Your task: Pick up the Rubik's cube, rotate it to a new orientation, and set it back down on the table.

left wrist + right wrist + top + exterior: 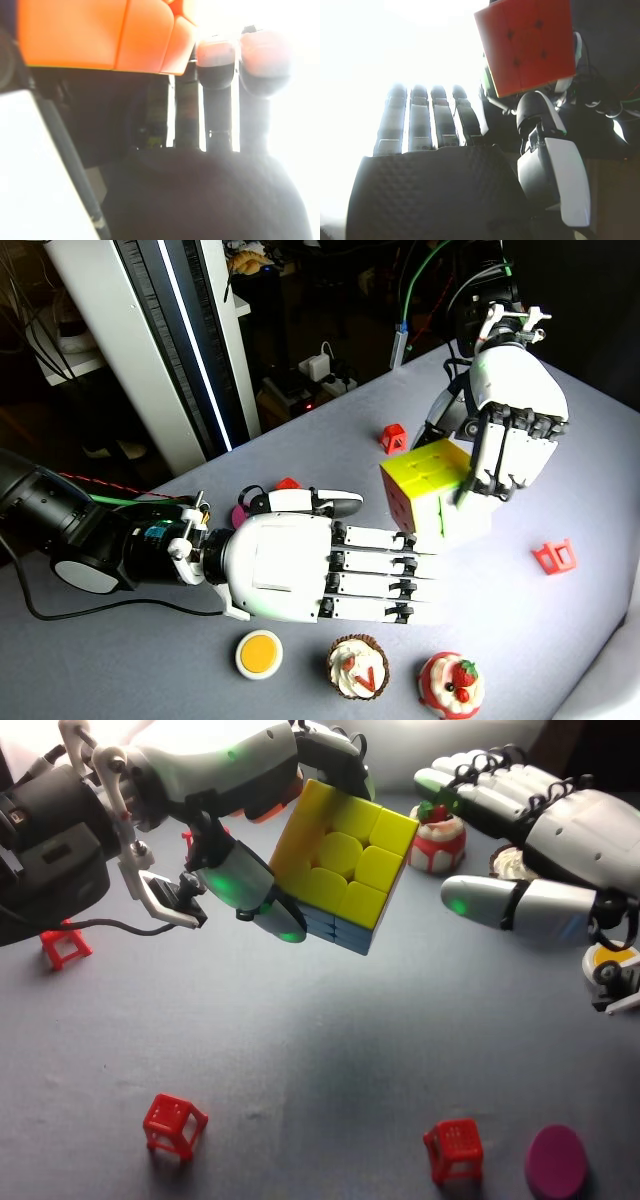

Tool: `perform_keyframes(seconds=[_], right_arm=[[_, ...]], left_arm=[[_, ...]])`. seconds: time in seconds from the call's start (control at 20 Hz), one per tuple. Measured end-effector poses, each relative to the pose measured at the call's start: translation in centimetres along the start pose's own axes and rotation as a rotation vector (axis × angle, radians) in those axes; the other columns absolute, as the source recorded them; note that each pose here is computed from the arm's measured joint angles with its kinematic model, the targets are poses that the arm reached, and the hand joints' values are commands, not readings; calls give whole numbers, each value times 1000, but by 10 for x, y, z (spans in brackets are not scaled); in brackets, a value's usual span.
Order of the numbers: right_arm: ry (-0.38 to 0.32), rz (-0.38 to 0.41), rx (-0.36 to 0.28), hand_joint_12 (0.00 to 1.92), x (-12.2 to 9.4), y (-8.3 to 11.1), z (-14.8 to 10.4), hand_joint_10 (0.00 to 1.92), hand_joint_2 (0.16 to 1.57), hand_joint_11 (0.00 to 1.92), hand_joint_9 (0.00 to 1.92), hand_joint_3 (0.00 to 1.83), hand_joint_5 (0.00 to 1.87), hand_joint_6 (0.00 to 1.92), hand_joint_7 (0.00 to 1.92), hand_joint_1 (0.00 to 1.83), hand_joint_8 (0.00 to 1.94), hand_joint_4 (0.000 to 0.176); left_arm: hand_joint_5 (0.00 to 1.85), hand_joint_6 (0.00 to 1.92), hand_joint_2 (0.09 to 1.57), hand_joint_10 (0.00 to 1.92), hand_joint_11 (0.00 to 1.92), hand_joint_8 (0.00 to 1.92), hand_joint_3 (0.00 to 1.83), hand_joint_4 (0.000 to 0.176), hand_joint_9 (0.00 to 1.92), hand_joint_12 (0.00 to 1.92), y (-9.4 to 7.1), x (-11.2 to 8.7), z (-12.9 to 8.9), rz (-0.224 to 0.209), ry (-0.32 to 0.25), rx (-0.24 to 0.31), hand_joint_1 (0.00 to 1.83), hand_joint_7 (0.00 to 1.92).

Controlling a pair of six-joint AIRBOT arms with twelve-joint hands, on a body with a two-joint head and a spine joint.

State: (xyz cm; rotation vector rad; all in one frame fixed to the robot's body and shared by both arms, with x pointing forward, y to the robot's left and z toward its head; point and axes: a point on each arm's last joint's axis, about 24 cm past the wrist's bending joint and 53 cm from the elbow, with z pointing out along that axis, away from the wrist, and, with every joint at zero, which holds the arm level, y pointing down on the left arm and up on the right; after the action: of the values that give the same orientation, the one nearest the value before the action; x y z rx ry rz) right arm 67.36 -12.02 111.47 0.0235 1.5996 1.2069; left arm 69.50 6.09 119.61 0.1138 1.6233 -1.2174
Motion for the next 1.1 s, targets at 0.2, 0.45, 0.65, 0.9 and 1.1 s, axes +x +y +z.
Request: perform_keyframes(seconds=[0.2, 0.45, 0.65, 0.9, 1.1], right_arm=[[19, -1, -14, 886, 10, 4, 2, 60, 1338, 0, 163, 0, 22, 6, 94, 23, 21, 0], [33, -8, -24, 715, 14, 7, 2, 40, 1325, 0, 133, 0, 15, 2, 92, 0, 43, 0], [42, -1, -53, 25, 21, 17, 2, 9, 1322, 41, 28, 0, 40, 10, 22, 0, 9, 0], [21, 13, -86, 978, 16, 29, -1, 108, 1318, 0, 198, 0, 222, 97, 224, 0, 52, 0], [13, 26, -115, 1242, 16, 40, -3, 704, 1311, 0, 79, 1, 88, 12, 231, 1, 20, 0]], left_arm=[[1250, 1921, 635, 1921, 1553, 1921, 1090, 0, 1439, 1921, -1, -1, 0, 1, -3, 4, 1495, 1365], [1267, 1921, 632, 1921, 1542, 1921, 1066, 0, 1430, 1921, -1, -3, -1, -4, -9, 3, 1499, 1373], [1254, 1921, 593, 1921, 1580, 1921, 1143, 0, 1464, 1921, 0, -4, -1, -10, -15, 1, 1485, 1397], [1233, 1921, 636, 1921, 1597, 1921, 1104, 0, 1478, 1921, 4, -2, -2, -12, -13, -11, 1345, 1398], [1252, 1921, 625, 1921, 1578, 1921, 1098, 0, 1487, 1921, 6, -2, -2, -14, -15, -15, 1498, 1418]])
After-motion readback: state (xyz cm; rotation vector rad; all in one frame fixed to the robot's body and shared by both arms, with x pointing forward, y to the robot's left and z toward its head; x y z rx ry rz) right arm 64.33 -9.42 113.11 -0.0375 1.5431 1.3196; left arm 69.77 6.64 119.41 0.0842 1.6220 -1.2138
